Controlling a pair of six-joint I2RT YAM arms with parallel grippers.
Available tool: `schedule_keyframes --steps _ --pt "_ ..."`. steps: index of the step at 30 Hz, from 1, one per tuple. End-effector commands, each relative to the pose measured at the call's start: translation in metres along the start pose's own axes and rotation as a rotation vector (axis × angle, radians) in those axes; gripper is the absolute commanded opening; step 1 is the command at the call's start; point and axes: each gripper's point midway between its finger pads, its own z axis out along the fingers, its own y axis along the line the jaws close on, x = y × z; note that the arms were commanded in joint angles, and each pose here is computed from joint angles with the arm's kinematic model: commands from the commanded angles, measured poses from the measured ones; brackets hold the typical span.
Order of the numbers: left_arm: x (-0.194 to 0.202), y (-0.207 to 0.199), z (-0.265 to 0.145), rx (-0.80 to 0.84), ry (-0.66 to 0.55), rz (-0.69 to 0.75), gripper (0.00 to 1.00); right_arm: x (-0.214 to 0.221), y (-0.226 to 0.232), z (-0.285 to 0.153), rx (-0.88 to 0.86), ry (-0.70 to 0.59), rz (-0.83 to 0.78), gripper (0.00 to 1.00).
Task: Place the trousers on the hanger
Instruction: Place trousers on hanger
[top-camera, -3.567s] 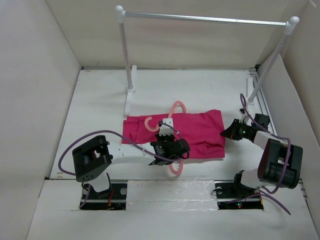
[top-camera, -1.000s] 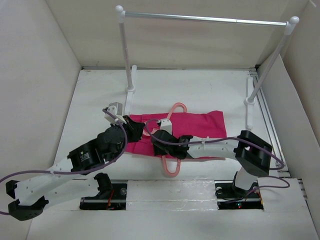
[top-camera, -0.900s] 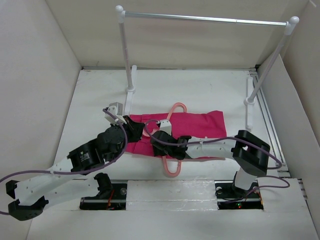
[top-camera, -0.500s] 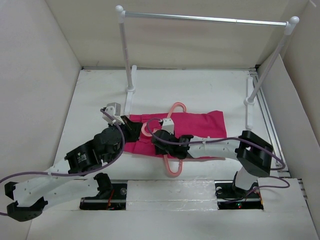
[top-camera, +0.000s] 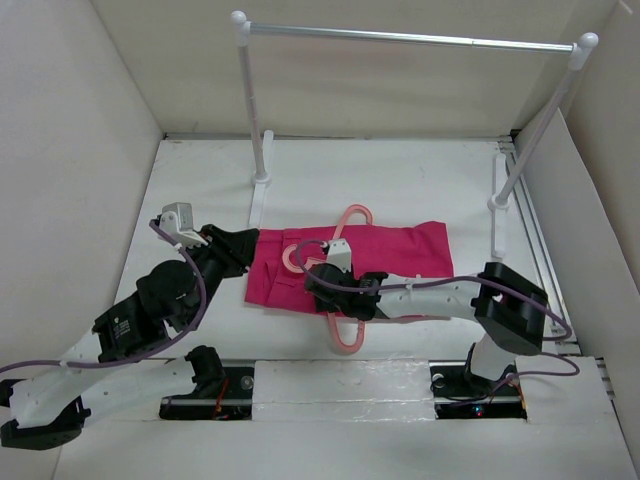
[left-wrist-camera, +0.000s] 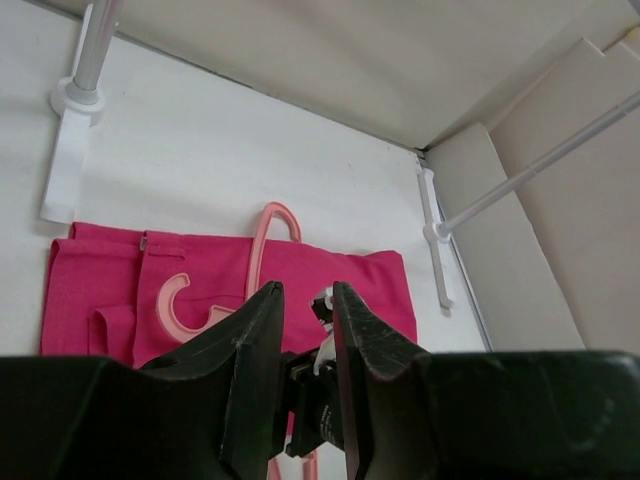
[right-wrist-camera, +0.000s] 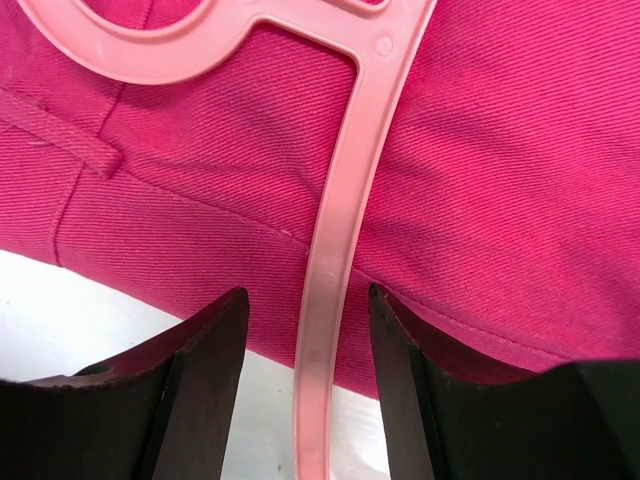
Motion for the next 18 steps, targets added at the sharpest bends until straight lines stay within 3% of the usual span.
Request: schedule_keyframes --steps 1,5,7,9,16,17,18 --pt "-0.006 0.0 0.0 -0.008 -0.016 0.011 0.23 0.008 0.004 0.009 -0.031 0.017 0.028 0.57" --pt "-0.006 0.002 0.0 -0.015 -0.017 0.025 0.23 0.012 0.014 0.024 -0.072 0.038 0.03 0.49" --pt "-0.006 0.002 0.0 -0.02 -0.018 0.026 0.23 0.013 0.019 0.031 -0.092 0.051 0.021 0.36" --pt "-0.009 0.002 0.0 -0.022 -0.023 0.025 0.23 -0.004 0.028 0.024 -0.115 0.008 0.03 0.16" --pt "-0.013 0.002 -0.002 -0.025 -0.031 0.029 0.23 -0.065 0.051 -0.03 -0.307 -0.181 0.062 0.06" --pt "-0.014 0.002 -0.002 -0.025 -0.033 0.026 0.23 -0.088 0.06 -0.053 -0.388 -0.259 0.103 0.06" --pt "-0.014 0.002 -0.002 -0.022 -0.032 0.025 0.23 -0.081 0.056 -0.056 -0.409 -0.252 0.097 0.06"
